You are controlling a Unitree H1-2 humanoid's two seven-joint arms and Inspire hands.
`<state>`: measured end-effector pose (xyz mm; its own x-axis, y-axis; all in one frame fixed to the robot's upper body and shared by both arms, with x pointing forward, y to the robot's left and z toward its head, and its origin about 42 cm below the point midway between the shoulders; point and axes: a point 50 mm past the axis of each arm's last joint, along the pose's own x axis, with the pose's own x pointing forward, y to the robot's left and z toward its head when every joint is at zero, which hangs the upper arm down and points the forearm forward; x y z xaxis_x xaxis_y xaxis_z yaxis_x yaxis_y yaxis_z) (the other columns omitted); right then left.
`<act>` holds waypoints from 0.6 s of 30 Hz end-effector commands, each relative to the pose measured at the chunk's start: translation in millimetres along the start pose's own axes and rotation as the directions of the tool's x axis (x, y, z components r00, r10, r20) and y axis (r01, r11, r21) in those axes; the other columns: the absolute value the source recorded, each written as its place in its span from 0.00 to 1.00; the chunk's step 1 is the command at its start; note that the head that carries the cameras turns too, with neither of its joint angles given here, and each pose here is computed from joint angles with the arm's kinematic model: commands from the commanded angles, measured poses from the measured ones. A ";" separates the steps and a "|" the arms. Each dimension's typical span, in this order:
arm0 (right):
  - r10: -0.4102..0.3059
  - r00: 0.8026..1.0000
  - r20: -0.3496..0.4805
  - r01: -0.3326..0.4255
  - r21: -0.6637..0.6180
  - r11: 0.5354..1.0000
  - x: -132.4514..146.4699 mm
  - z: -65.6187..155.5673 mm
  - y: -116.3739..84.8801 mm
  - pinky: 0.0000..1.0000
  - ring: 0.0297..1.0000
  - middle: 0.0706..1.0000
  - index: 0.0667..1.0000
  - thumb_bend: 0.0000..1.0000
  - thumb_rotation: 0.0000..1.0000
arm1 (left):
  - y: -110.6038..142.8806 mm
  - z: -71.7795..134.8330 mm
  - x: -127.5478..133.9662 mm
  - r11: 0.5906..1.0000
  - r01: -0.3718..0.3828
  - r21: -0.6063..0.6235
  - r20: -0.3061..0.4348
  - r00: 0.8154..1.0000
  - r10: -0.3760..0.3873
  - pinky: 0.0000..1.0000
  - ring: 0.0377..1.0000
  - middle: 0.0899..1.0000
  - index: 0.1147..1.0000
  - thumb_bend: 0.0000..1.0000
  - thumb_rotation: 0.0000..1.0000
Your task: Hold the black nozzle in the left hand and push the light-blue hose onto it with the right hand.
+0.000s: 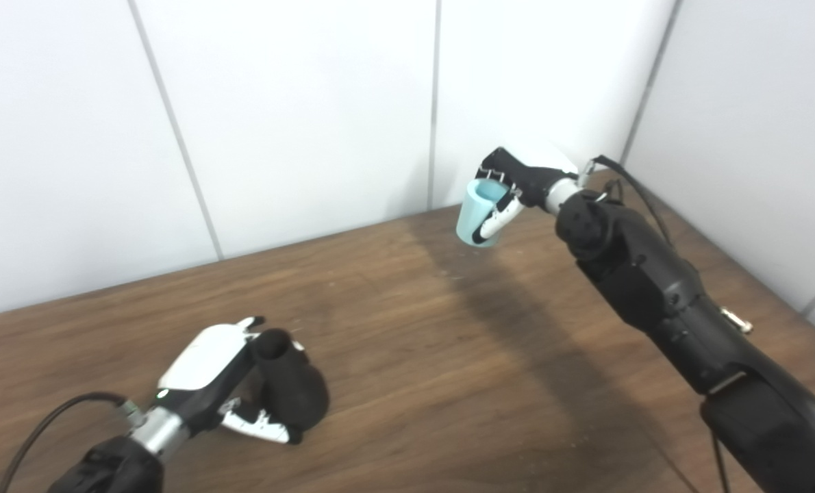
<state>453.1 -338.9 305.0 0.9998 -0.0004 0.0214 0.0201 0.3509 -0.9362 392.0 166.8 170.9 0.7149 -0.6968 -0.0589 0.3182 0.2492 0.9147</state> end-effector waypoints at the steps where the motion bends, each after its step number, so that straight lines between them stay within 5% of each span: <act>1: -0.115 0.983 0.141 0.116 0.004 0.993 3.0 33.0 -42.9 0.35 0.43 0.45 0.43 0.50 0.00 | -45.5 -8.9 -14.1 0.975 0.220 0.026 -0.094 0.972 -0.217 0.96 0.60 0.46 0.40 0.52 0.00; 8: -0.089 0.950 0.299 0.081 0.040 0.996 -11.8 80.0 -53.8 0.34 0.43 0.45 0.44 0.50 0.00 | -45.1 1.9 -4.1 0.973 0.228 0.019 -0.099 0.969 -0.225 0.96 0.59 0.46 0.40 0.52 0.00; 18: -0.023 0.869 0.494 0.019 0.014 1.000 -37.2 136.7 -65.1 0.34 0.46 0.44 0.43 0.50 0.00 | -43.2 20.2 16.4 0.969 0.245 0.039 -0.109 0.965 -0.240 0.95 0.58 0.45 0.40 0.52 0.00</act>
<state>418.0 -243.1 380.3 0.9000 0.4171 0.1269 -0.0365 0.3621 -0.9314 396.0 140.1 181.8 0.7282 -0.6754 -0.1164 0.3282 0.1946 0.9243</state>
